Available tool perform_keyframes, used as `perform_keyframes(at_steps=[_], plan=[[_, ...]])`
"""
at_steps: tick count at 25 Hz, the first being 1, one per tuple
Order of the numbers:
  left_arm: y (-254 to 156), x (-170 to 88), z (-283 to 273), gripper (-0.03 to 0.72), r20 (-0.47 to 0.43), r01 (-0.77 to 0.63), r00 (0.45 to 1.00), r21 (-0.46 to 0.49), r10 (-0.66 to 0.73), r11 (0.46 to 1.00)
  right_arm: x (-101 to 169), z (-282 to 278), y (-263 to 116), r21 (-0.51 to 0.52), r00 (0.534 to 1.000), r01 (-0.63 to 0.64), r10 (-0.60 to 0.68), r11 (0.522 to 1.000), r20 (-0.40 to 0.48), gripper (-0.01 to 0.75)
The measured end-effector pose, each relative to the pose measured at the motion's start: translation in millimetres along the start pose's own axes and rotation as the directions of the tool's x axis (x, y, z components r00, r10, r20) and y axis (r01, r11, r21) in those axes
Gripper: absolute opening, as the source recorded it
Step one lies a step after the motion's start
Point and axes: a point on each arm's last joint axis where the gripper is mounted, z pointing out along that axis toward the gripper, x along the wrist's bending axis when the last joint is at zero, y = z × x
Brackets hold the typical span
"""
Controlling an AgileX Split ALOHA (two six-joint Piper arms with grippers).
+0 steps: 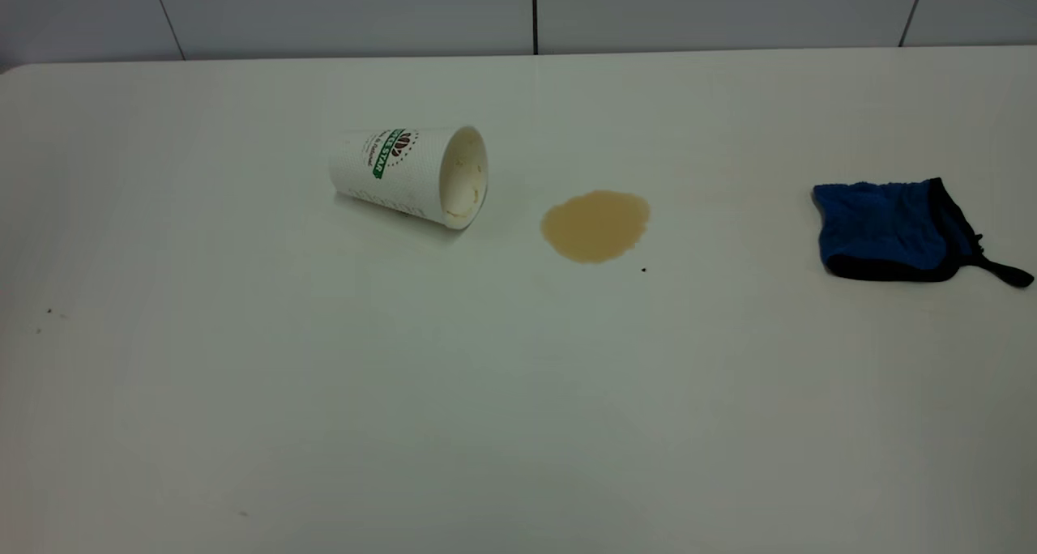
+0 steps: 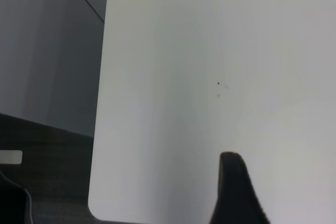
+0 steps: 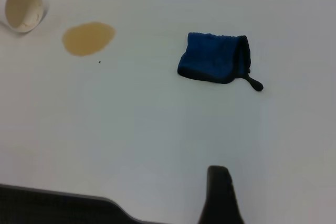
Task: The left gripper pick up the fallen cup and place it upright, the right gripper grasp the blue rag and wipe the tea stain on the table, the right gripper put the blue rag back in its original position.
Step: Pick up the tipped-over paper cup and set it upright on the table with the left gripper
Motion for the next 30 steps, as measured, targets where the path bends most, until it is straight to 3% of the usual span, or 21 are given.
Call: perform_keyframes(at_steps=[7, 10, 14, 18, 22, 30], plan=[[74.2, -24.0, 93.7, 0.507, -0.012, -0.087, 0.996, 0.178, 0.09, 0.98, 0.0, 0.0, 0.0, 0.0, 1.0, 0.0, 0.0, 1.0, 0.0, 0.585], [94.0, -62.6, 129.8, 0.507, -0.024, -0.215, 0.973, 0.247, 0.228, 0.945, 0.0, 0.0, 0.0, 0.0, 1.0, 0.0, 0.0, 1.0, 0.0, 0.585], [110.6, -127.0, 169.1, 0.507, -0.121, -0.338, 0.914, 0.307, 0.388, 0.89, 0.0, 0.0, 0.0, 0.0, 1.0, 0.0, 0.0, 1.0, 0.0, 0.585], [116.3, -204.0, 196.2, 0.507, -0.179, -0.451, 0.843, 0.279, 0.507, 0.848, 0.0, 0.0, 0.0, 0.0, 1.0, 0.0, 0.0, 1.0, 0.0, 0.585], [110.6, -271.8, 217.3, 0.507, -0.155, -0.521, 0.814, 0.229, 0.559, 0.822, 0.0, 0.0, 0.0, 0.0, 1.0, 0.0, 0.0, 1.0, 0.0, 0.585], [82.9, -349.3, 249.5, 0.507, -0.088, -0.618, 0.77, 0.141, 0.632, 0.773, 0.0, 0.0, 0.0, 0.0, 1.0, 0.0, 0.0, 1.0, 0.0, 0.585]])
